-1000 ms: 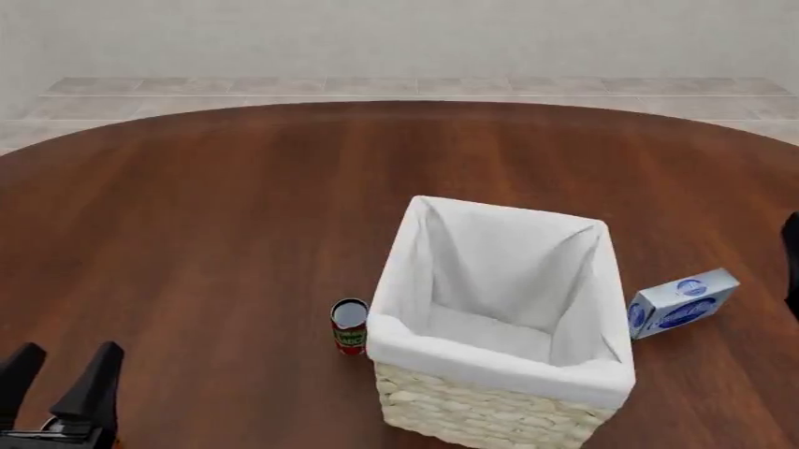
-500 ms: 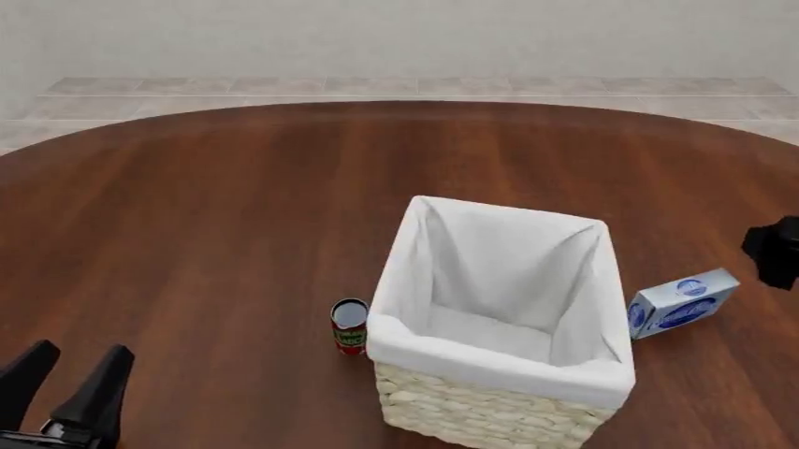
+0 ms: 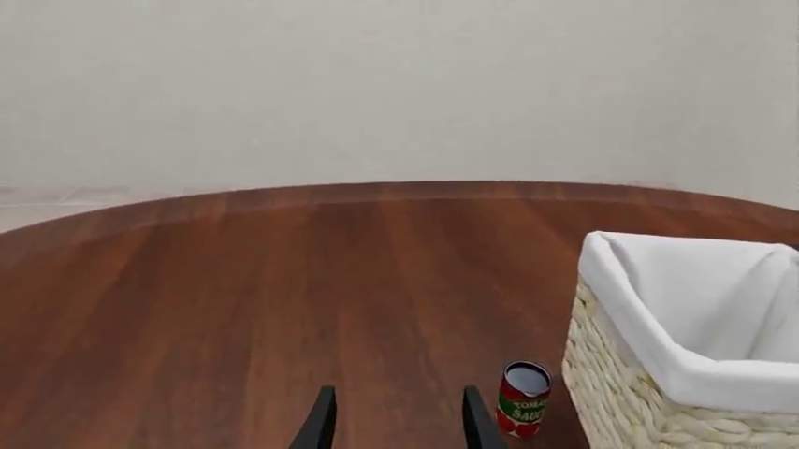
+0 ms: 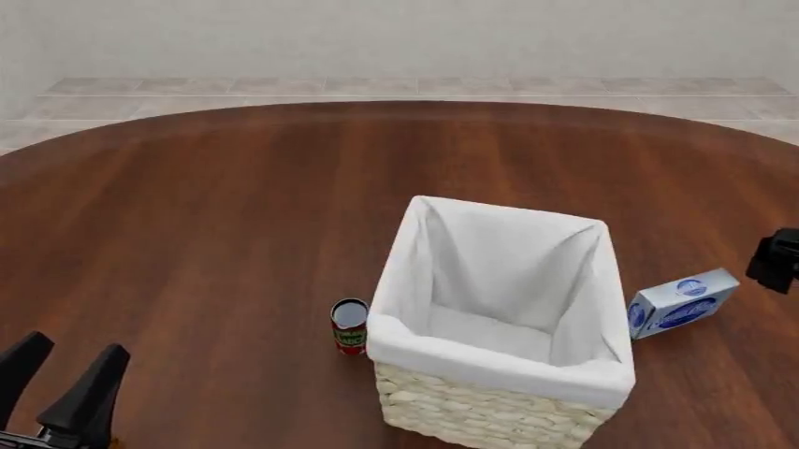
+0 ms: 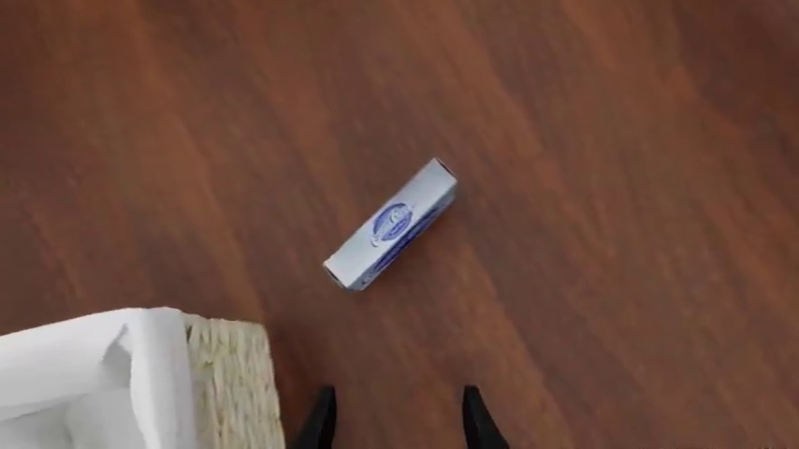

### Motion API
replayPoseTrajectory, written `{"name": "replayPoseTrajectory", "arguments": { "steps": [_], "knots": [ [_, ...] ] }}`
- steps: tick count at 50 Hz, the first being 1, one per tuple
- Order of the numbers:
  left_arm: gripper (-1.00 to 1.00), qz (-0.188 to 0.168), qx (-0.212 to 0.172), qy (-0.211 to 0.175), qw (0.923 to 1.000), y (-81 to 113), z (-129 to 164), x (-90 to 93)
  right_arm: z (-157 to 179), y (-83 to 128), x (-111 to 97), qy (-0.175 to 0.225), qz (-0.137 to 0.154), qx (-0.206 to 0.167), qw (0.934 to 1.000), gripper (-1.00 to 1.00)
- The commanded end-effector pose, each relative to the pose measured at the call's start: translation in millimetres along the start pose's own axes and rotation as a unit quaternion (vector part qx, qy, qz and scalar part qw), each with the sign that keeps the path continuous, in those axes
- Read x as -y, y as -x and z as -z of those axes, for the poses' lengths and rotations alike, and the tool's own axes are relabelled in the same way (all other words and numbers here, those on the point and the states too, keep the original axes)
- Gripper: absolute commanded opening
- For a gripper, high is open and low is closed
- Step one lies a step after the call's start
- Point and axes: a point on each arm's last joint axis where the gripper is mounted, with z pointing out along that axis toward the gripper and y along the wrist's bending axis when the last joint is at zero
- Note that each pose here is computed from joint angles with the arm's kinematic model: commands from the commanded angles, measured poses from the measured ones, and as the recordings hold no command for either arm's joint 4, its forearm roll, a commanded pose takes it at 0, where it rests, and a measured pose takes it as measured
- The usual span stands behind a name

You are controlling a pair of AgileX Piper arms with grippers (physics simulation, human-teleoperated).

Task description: Pick up the cream cheese box, and put it in the basket.

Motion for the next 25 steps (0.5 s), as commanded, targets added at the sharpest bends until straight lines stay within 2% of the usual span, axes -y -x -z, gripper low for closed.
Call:
{"name": "replayPoseTrajectory", "arguments": {
  "steps": [1,2,3,4,13,15,16,18,19,20,21,22,23,25],
  "knots": [
    [1.00,-0.009,0.000,-0.005,1.0000,1.0,0.4,0.5,-18.6,5.3,3.2,-0.010,-0.012,-0.021,0.9996,1.00],
    [1.00,-0.010,0.000,-0.006,0.9999,0.8,0.4,0.6,-19.2,7.7,3.4,-0.010,-0.008,-0.019,0.9997,1.00],
    [1.00,-0.009,0.000,-0.006,0.9999,0.5,0.3,0.6,-20.9,9.1,3.7,-0.012,-0.024,-0.019,0.9995,1.00],
    [1.00,-0.008,-0.001,-0.007,0.9999,0.2,0.2,0.6,-21.7,11.2,2.7,-0.010,-0.015,-0.018,0.9997,1.00],
    [1.00,-0.011,-0.004,-0.007,0.9999,-2.6,-0.4,0.5,-38.0,21.8,-11.8,0.007,-0.014,-0.025,0.9996,1.00],
    [1.00,-0.013,-0.005,-0.008,0.9999,-2.9,-0.4,0.6,-43.3,24.3,-13.7,0.009,-0.020,-0.026,0.9994,1.00],
    [1.00,-0.013,-0.005,-0.008,0.9999,-3.1,-0.5,0.6,-46.9,24.1,-13.7,0.008,-0.037,-0.029,0.9989,1.00],
    [1.00,-0.013,-0.005,-0.008,0.9999,-3.5,-0.5,0.6,-50.7,29.0,-11.5,0.004,-0.024,-0.025,0.9994,1.00],
    [1.00,-0.014,-0.005,-0.008,0.9999,-3.5,-0.5,0.6,-56.3,29.5,-5.7,-0.005,-0.050,-0.029,0.9983,1.00],
    [1.00,-0.015,-0.005,-0.008,0.9998,-3.4,-0.5,0.6,-59.9,31.6,-5.0,-0.006,-0.029,-0.031,0.9991,1.00],
    [1.00,-0.015,-0.005,-0.009,0.9998,-3.5,-0.6,0.6,-61.7,30.0,-6.4,-0.004,-0.033,-0.032,0.9989,1.00],
    [1.00,-0.014,-0.005,-0.009,0.9999,-3.7,-0.6,0.6,-70.2,25.7,-7.8,-0.004,-0.020,-0.048,0.9986,1.00],
    [1.00,-0.013,-0.005,-0.009,0.9999,-3.9,-0.7,0.6,-70.7,25.9,-6.0,-0.006,-0.031,-0.045,0.9985,1.00],
    [1.00,-0.014,-0.006,-0.009,0.9998,-5.2,-1.0,0.6,-77.6,24.0,-6.0,-0.007,-0.013,-0.054,0.9984,1.00]
  ]
}}
